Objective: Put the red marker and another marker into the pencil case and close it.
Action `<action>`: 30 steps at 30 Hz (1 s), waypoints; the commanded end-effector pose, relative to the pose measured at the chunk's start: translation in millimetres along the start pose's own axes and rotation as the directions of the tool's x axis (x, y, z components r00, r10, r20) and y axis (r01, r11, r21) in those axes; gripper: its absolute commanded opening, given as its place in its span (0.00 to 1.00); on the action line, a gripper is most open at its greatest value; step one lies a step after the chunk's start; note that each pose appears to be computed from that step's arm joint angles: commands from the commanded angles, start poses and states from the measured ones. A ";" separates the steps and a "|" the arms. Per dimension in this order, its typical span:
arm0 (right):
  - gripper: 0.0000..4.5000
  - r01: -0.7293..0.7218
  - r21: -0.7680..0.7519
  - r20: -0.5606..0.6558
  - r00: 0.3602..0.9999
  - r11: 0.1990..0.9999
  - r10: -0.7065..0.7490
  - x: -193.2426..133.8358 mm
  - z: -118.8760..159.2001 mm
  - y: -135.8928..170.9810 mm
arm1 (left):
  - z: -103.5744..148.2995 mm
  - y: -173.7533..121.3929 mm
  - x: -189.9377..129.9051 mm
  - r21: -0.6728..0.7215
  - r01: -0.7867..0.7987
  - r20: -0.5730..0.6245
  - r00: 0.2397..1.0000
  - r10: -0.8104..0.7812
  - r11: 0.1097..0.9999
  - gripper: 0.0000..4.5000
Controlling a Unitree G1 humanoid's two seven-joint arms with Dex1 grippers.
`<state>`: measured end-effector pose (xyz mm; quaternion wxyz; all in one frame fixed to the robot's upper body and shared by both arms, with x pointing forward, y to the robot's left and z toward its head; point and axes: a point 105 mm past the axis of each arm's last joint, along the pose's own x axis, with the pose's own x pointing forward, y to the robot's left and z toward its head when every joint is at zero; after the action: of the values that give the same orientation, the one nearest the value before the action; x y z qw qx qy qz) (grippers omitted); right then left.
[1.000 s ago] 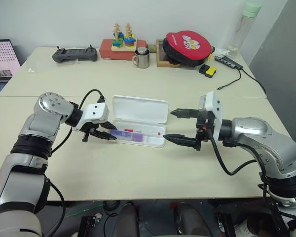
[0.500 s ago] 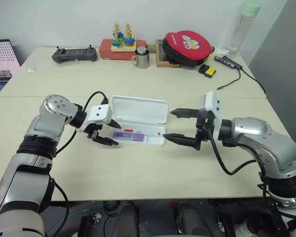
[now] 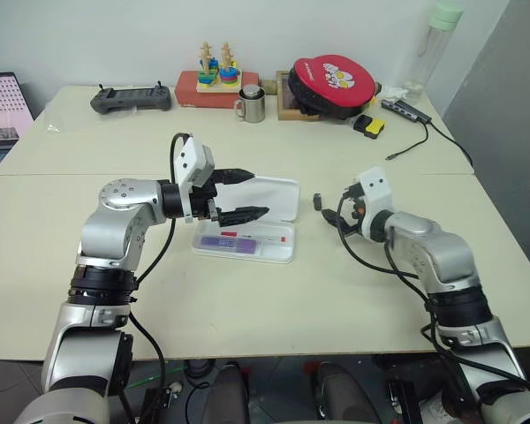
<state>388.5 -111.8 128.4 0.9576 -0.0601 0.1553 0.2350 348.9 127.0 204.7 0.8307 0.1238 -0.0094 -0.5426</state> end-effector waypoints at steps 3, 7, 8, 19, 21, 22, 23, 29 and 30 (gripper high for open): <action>1.00 0.003 -0.011 0.068 0.998 1.000 -0.002 11.9 21.2 7.0 | 9.7 -6.0 14.3 0.028 -0.032 0.037 0.999 0.031 0.999 0.99; 1.00 0.020 -0.016 0.043 0.999 1.000 -0.020 21.4 16.1 8.0 | 11.1 -2.5 26.9 0.034 -0.074 0.057 0.996 0.072 0.997 0.99; 1.00 0.049 -0.018 0.011 0.999 0.999 -0.048 26.5 8.1 4.0 | 13.1 -0.6 35.2 0.035 -0.093 0.070 0.993 0.091 0.995 0.99; 0.52 0.118 0.015 0.008 0.993 0.993 -0.118 39.5 -1.4 -7.3 | 11.1 0.5 56.2 0.017 -0.102 0.082 0.992 0.101 0.995 1.00; 0.38 0.115 0.015 0.016 0.993 0.993 -0.116 39.5 0.4 -6.2 | 9.0 1.1 57.7 0.021 -0.103 0.074 0.992 0.101 0.994 1.00; 0.32 0.114 0.013 0.017 0.993 0.993 -0.114 39.5 0.7 -5.8 | 8.4 0.8 58.2 0.022 -0.100 0.072 0.993 0.098 0.995 1.00; 0.28 0.113 0.012 0.018 0.993 0.994 -0.113 39.5 0.9 -5.5 | 8.1 0.6 58.5 0.023 -0.098 0.071 0.993 0.096 0.995 1.00; 0.05 0.111 0.012 0.046 0.993 0.994 -0.111 38.4 5.2 -5.5 | 9.7 2.0 61.6 0.019 -0.104 0.086 0.991 0.102 0.994 1.00; 0.05 0.116 0.002 0.071 0.991 0.993 -0.116 36.5 10.0 -7.5 | 10.5 3.5 61.1 0.013 -0.110 0.092 0.990 0.108 0.994 1.00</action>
<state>421.7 -97.4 106.6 0.9678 -0.0621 0.1582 0.1857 374.8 73.3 193.5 0.8584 0.1001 -0.0326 -0.5020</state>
